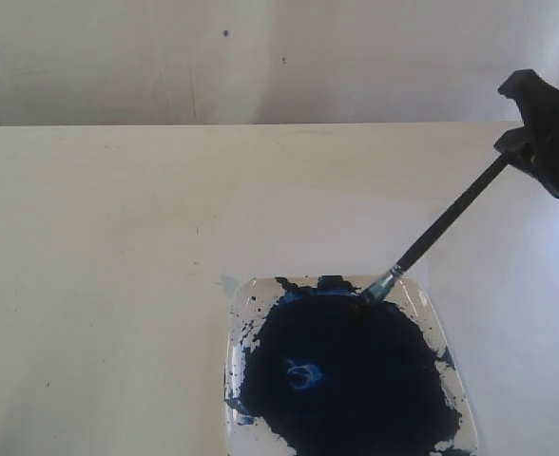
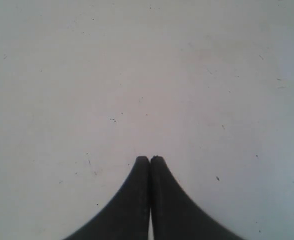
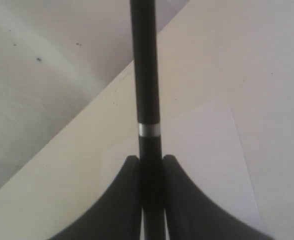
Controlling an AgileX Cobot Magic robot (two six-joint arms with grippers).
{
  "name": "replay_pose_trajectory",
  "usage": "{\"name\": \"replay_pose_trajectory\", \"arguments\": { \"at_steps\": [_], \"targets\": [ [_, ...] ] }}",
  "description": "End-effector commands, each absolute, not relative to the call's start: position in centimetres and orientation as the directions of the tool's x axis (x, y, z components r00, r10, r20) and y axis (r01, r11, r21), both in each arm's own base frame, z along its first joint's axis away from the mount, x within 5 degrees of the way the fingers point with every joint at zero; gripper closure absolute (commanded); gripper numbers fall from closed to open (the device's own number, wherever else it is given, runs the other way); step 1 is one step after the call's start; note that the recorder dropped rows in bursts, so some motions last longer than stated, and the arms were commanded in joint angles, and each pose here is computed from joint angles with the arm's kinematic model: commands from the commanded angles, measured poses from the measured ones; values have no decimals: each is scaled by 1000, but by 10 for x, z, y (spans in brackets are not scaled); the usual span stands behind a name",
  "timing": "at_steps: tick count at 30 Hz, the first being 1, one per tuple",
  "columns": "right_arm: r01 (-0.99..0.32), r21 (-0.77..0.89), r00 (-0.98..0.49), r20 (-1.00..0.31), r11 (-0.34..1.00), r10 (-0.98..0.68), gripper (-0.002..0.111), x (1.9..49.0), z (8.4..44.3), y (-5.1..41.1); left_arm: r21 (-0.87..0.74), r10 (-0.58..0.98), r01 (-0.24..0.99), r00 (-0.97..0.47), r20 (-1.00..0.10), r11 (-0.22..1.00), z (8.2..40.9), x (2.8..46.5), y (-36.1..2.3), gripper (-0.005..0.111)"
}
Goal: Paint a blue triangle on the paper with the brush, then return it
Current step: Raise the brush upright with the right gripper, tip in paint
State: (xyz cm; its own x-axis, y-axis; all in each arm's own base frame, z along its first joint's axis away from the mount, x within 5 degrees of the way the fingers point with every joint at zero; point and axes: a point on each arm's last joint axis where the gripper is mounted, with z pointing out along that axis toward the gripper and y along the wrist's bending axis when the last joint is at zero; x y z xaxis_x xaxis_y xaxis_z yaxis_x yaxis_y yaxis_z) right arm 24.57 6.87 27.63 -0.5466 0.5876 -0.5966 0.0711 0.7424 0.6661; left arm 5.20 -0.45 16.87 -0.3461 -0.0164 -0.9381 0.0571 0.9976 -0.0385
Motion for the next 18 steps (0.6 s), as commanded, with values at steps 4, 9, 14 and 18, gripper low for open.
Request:
{"name": "replay_pose_trajectory", "arguments": {
  "at_steps": [4, 9, 14, 18],
  "targets": [
    [-169, 472, -592, -750, 865, 294, 108, 242, 276, 77, -41, -17, 62, -349, -937, 997, 167, 52, -5, 107],
    [-135, 543, -583, -720, 829, 376, 108, 244, 280, 78, -41, -17, 62, -349, -937, 997, 167, 52, -5, 107],
    [-204, 463, -548, -784, 863, 291, 108, 245, 282, 77, -41, -17, 62, -349, -937, 997, 167, 52, -5, 107],
    [-341, 453, -494, -832, 824, 253, 108, 241, 293, 85, -41, -17, 62, -349, -937, 997, 167, 52, -5, 107]
  ]
}}
